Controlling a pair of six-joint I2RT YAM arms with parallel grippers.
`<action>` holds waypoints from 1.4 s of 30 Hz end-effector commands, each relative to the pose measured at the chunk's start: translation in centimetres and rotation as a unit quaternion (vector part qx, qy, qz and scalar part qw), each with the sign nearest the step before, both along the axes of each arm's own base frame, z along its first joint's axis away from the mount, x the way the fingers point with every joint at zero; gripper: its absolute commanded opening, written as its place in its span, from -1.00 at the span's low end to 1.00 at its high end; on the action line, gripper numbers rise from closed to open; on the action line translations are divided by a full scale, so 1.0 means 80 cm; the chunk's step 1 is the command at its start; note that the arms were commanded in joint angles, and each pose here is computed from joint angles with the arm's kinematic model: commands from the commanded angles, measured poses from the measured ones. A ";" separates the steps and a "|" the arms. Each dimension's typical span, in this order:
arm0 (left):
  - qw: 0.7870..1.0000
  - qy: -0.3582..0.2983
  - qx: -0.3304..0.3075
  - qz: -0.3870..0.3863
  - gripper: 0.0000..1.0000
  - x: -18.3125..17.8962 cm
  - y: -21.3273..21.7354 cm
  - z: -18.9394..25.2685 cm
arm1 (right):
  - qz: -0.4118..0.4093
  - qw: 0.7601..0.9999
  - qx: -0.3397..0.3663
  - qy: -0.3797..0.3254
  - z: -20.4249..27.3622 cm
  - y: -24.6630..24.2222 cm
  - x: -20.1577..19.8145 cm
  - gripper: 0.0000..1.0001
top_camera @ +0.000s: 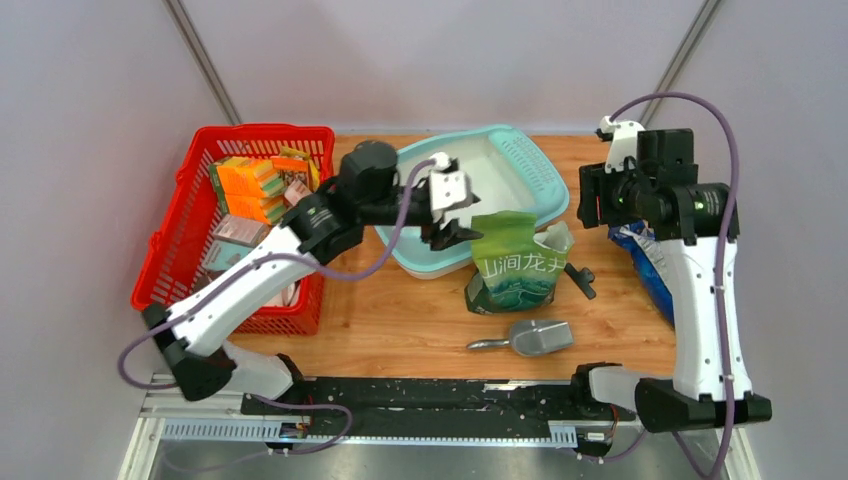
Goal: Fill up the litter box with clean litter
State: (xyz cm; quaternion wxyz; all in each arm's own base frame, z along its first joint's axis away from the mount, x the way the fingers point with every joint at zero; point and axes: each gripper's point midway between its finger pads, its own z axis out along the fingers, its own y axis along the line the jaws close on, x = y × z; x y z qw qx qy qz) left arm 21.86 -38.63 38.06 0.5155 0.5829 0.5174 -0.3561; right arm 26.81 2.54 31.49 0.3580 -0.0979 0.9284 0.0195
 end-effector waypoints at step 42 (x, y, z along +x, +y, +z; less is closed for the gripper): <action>0.951 0.119 0.264 0.109 -0.15 -0.084 -0.160 -0.402 | -0.009 0.971 0.067 -0.230 0.087 0.008 -0.073 0.36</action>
